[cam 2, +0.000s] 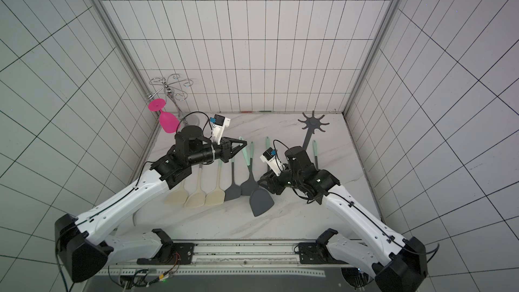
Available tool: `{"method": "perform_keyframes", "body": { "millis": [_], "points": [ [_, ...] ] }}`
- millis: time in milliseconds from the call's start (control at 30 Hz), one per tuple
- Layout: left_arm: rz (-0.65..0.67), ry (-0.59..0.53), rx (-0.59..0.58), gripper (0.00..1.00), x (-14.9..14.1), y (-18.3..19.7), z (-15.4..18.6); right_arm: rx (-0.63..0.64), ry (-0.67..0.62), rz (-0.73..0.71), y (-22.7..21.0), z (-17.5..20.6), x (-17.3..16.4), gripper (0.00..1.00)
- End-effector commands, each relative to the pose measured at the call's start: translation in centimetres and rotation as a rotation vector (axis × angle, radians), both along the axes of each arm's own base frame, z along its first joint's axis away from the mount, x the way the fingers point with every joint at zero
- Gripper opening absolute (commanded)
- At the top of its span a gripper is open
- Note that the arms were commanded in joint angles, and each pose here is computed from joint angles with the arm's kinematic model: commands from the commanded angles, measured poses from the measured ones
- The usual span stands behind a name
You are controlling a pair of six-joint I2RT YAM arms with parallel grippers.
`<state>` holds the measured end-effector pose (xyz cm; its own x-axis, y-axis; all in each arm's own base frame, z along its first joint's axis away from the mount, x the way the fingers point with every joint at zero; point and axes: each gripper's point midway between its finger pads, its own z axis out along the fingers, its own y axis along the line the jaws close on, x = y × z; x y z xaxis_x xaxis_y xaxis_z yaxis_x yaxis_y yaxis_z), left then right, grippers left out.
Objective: Take the spatula off the kitchen utensil rack
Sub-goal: Place the spatula at the center of the board.
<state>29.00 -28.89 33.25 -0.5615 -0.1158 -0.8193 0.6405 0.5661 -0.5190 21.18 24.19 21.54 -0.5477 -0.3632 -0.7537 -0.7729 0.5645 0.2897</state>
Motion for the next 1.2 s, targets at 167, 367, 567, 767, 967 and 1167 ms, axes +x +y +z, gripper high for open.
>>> {"method": "perform_keyframes", "body": {
  "millis": [167, 367, 567, 767, 967, 1167],
  "points": [
    [0.329, 0.010, 0.062, 0.00, 2.8, 5.4, -0.4, -0.053, -0.147, -0.159, 3.7, 3.4, 3.9, 0.42],
    [0.304, 0.072, 0.012, 0.00, 3.0, 5.3, -0.9, 0.007, -0.193, -0.026, 9.6, 4.8, 2.8, 0.44],
    [0.293, 0.079, -0.032, 0.00, 2.7, 5.6, -0.6, -0.032, -0.208, -0.013, 11.2, 3.9, 3.5, 0.46],
    [0.265, 0.097, -0.055, 0.00, 2.4, 5.4, -0.7, -0.045, -0.225, -0.029, 11.5, 3.6, 4.3, 0.42],
    [0.276, 0.098, -0.061, 0.00, 2.1, 6.3, -0.6, -0.071, -0.247, -0.087, 10.2, 3.4, 4.8, 0.45],
    [0.278, 0.089, -0.085, 0.00, 2.0, 6.6, 0.1, -0.061, -0.212, -0.080, 10.8, 2.2, 4.7, 0.48]
  ]
}}
